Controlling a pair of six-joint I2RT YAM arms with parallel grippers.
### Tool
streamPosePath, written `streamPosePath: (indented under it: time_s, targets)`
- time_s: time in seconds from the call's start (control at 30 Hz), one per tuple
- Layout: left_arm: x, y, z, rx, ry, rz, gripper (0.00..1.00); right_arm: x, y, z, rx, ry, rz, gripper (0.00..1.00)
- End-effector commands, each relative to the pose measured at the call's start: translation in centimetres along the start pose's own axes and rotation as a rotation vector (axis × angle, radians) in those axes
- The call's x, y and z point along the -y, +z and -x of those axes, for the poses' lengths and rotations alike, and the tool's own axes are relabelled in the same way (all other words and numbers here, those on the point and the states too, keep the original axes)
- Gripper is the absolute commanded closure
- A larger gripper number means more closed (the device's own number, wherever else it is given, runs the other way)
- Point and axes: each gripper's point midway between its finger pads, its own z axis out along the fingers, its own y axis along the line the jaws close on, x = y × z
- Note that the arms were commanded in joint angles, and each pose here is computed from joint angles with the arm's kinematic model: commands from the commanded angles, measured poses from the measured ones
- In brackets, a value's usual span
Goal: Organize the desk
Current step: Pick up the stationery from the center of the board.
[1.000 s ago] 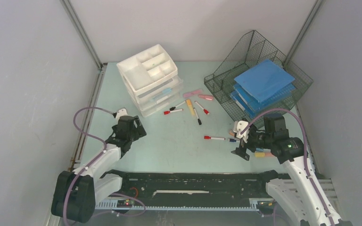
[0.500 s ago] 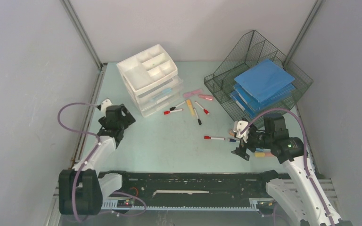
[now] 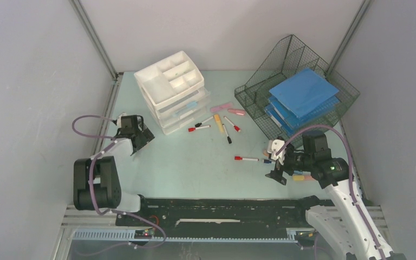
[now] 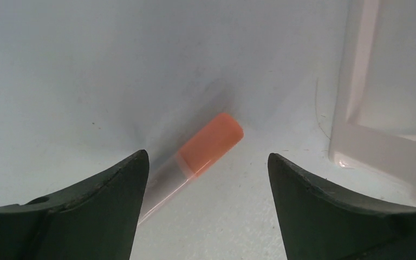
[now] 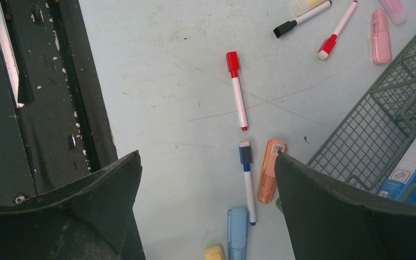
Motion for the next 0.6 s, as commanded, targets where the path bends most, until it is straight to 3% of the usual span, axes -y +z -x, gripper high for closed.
streamPosePath:
  time_s: [0.0, 0.1, 0.57]
  targets:
    - [0.0, 1.0, -0.5, -0.078, -0.044, 0.034, 0.17, 0.0, -0.1, 0.4, 0.009, -0.032, -0.002, 0.00]
    - [0.0, 1.3, -1.2, -0.113, -0.047, 0.034, 0.22, 0.0, -0.2, 0.5, 0.010, -0.035, -0.002, 0.00]
    - [-0.7, -1.0, -3.5, -0.135, -0.100, 0.025, 0.23, -0.1, -0.1, 0.5, 0.005, -0.044, 0.001, 0.00]
